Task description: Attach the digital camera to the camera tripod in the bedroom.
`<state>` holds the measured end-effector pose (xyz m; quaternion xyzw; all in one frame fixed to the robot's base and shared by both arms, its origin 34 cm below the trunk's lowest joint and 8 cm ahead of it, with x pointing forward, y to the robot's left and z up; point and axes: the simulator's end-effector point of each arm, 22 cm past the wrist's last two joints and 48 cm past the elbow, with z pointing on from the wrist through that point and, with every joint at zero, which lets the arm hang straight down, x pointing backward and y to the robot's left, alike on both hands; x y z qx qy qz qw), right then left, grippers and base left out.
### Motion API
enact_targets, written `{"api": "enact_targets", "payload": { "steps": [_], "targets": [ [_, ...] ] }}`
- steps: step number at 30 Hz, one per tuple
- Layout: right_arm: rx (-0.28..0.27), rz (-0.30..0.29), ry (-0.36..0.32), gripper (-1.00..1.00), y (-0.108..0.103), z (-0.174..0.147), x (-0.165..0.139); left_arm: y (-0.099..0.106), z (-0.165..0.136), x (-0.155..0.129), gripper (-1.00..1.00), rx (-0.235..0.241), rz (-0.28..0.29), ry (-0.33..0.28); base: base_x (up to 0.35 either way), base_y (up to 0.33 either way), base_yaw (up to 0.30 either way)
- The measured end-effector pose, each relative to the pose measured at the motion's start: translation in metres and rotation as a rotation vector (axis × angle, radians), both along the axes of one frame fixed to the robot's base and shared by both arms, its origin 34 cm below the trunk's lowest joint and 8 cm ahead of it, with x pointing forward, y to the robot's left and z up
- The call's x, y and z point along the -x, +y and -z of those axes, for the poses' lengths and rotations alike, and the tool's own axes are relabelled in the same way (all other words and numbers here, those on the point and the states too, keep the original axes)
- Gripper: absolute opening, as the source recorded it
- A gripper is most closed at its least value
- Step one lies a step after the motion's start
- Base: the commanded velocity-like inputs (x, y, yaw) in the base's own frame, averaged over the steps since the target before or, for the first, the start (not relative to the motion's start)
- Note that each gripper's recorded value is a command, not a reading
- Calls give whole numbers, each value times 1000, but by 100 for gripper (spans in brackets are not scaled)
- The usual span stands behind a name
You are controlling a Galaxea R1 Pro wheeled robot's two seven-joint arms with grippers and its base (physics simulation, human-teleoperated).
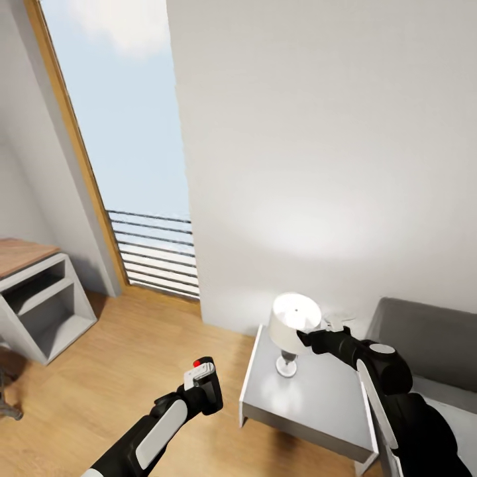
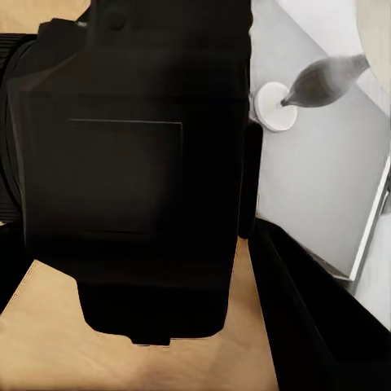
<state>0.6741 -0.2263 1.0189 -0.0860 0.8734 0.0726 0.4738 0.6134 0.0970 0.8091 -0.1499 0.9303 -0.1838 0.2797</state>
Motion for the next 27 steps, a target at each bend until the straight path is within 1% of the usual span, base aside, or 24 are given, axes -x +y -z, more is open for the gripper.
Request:
{"api": "enact_targets", "payload": {
  "steps": [8,23,27],
  "targets": [
    [0,0,0,100,0,0,0,0,0,0,-100,-1,1,0,44,0,271],
    [1,-2,0,100,1,0,0,0,0,0,-100,2,0,1,7,0,272],
    [3,-11,1,100,4,1,1,-1,0,0,-100,3,0,1,72,0,273]
  ]
}}
